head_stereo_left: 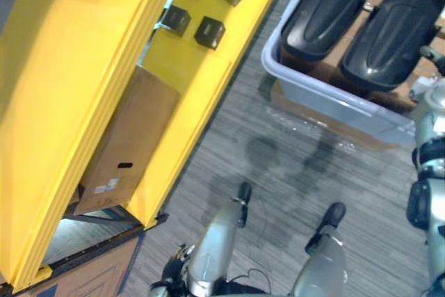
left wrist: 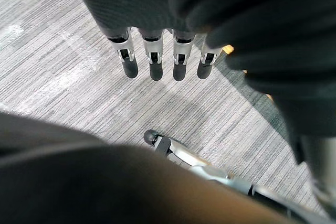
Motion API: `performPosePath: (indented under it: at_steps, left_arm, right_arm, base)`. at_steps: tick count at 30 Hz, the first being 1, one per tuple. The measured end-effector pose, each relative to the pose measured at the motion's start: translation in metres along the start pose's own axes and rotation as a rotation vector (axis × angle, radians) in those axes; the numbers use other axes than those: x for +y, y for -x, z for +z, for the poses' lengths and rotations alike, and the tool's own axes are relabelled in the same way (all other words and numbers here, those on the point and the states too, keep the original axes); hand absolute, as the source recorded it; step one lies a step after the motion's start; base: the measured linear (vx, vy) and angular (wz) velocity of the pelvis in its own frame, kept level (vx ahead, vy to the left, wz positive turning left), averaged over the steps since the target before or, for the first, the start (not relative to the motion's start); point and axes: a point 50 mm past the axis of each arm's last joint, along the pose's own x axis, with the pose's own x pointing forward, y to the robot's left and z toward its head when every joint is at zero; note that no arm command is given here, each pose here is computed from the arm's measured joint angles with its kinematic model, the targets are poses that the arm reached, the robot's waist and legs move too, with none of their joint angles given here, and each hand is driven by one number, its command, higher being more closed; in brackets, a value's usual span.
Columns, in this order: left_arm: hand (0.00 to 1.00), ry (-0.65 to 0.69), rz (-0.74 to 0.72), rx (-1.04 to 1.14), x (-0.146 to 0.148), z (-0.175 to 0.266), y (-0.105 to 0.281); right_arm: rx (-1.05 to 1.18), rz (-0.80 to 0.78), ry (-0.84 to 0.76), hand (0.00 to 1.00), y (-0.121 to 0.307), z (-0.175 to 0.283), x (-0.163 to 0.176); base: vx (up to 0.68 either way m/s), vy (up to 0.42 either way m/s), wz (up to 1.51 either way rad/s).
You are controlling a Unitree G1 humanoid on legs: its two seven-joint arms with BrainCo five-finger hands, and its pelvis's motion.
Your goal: Walk over and take plastic housings, then place them on the shelf
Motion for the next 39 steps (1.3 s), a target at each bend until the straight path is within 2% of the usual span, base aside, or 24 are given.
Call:
performPosePath:
  at_steps: [10, 15, 16, 20, 23, 25, 28, 34, 39]
  left_arm:
    - [0.0, 0.016, -0.041, 0.025, -0.007, -0.007, 0.0]
    - [0.0, 0.02, -0.058, 0.036, -0.01, -0.009, -0.001]
    - [0.0, 0.016, -0.063, 0.04, -0.011, -0.009, -0.001]
    - [0.0, 0.026, -0.069, 0.051, -0.013, -0.012, 0.0]
    - [0.0, 0.029, -0.071, 0.052, -0.013, -0.012, 0.0]
    - [0.0, 0.029, -0.072, 0.053, -0.013, -0.012, 0.0]
    - [0.0, 0.017, -0.084, 0.061, -0.016, -0.013, -0.001]
    - [0.0, 0.007, -0.095, 0.058, -0.019, -0.013, -0.001]
    - [0.0, -0.025, -0.126, -0.002, -0.022, -0.001, -0.002]
  right_arm:
    - [0.08, -0.064, 0.08, 0.0, -0.007, -0.008, -0.016]
    - [0.124, -0.095, 0.231, 0.0, -0.01, -0.011, -0.024]
    - [0.135, -0.107, 0.258, 1.0, -0.011, -0.011, -0.027]
    - [0.145, -0.119, 0.363, 1.0, -0.012, -0.011, -0.03]
    - [0.146, -0.153, 0.527, 1.0, -0.015, -0.008, -0.04]
    - [0.114, -0.157, 0.753, 1.0, -0.016, -0.006, -0.045]
    - [0.125, -0.161, 0.944, 1.0, -0.016, -0.006, -0.05]
    - [0.145, -0.174, 1.196, 1.0, -0.017, -0.002, -0.057]
    - [0.176, -0.169, 1.285, 1.0, -0.018, -0.001, -0.064]
  base:
    - [-0.01, -0.001, 0.03]
    - [0.0, -0.02, 0.08]
    - [0.02, -0.017, 0.04]
    - [0.02, -0.019, 0.04]
    - [0.0, 0.0, 0.0]
    - [0.0, 0.0, 0.0]
    - [0.0, 0.0, 0.0]
    - [0.0, -0.021, 0.06]
    - [-0.01, -0.007, 0.03]
